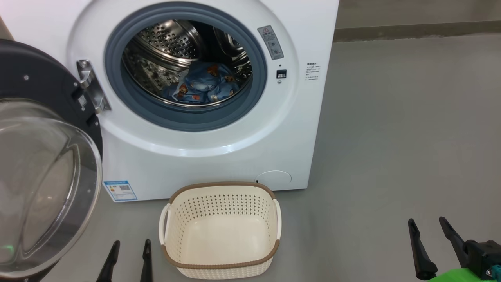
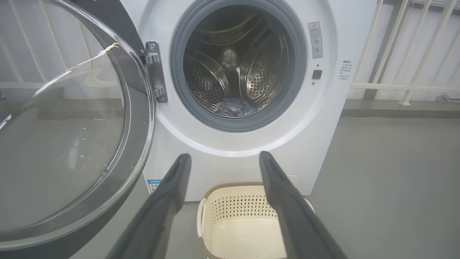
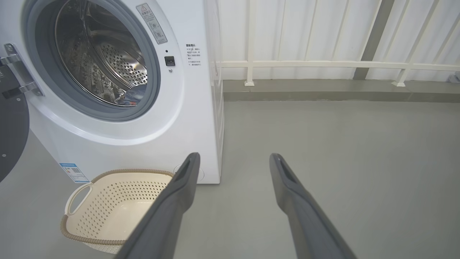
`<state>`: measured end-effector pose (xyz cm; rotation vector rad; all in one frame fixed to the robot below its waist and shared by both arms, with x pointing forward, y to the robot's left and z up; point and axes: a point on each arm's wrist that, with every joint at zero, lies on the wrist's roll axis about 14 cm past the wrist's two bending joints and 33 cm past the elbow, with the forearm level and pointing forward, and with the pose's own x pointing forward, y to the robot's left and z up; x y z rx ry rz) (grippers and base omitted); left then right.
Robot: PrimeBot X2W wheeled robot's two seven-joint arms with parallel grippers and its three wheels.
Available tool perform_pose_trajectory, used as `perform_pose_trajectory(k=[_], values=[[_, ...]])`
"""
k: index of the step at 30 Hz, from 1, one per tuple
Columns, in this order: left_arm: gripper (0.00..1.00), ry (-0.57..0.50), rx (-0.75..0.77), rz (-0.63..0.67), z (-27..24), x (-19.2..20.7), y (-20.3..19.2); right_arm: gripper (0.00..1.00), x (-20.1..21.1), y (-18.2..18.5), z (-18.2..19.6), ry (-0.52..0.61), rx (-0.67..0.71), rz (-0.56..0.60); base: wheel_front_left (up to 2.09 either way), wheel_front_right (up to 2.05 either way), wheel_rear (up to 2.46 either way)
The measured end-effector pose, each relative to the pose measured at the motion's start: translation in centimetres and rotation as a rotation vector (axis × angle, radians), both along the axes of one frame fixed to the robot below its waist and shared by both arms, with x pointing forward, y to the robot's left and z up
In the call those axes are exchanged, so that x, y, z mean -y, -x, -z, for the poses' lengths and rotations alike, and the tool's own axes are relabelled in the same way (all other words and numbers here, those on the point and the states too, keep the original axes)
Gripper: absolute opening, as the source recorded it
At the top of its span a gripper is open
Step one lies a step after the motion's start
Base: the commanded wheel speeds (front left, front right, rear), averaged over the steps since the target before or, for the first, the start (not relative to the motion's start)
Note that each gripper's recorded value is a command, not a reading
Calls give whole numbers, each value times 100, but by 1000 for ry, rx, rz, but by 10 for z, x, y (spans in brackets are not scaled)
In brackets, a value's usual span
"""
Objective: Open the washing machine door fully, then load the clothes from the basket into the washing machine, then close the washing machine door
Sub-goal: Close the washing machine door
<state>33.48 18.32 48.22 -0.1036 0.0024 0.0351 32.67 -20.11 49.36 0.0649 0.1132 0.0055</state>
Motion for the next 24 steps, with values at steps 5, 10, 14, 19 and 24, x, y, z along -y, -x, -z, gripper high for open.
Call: perform_pose_trajectory(k=[5, 10, 14, 19, 24], values=[[100, -1, 0, -14, 0, -5, 4, 100, 0, -1, 3, 0, -9, -1, 0, 0, 0], [100, -4, 10, -54, -3, -17, 11, 100, -9, -6, 7, 2, -24, -29, 0, 0, 0], [100, -7, 16, -116, -5, -34, 21, 100, -24, -17, 8, 5, -26, -80, 0, 0, 0], [100, -9, 20, -199, -6, -57, 40, 100, -51, -31, 9, 8, -27, -162, 0, 0, 0], [100, -7, 20, -286, -5, -79, 63, 100, -82, -42, 10, 12, -30, -255, 0, 0, 0]])
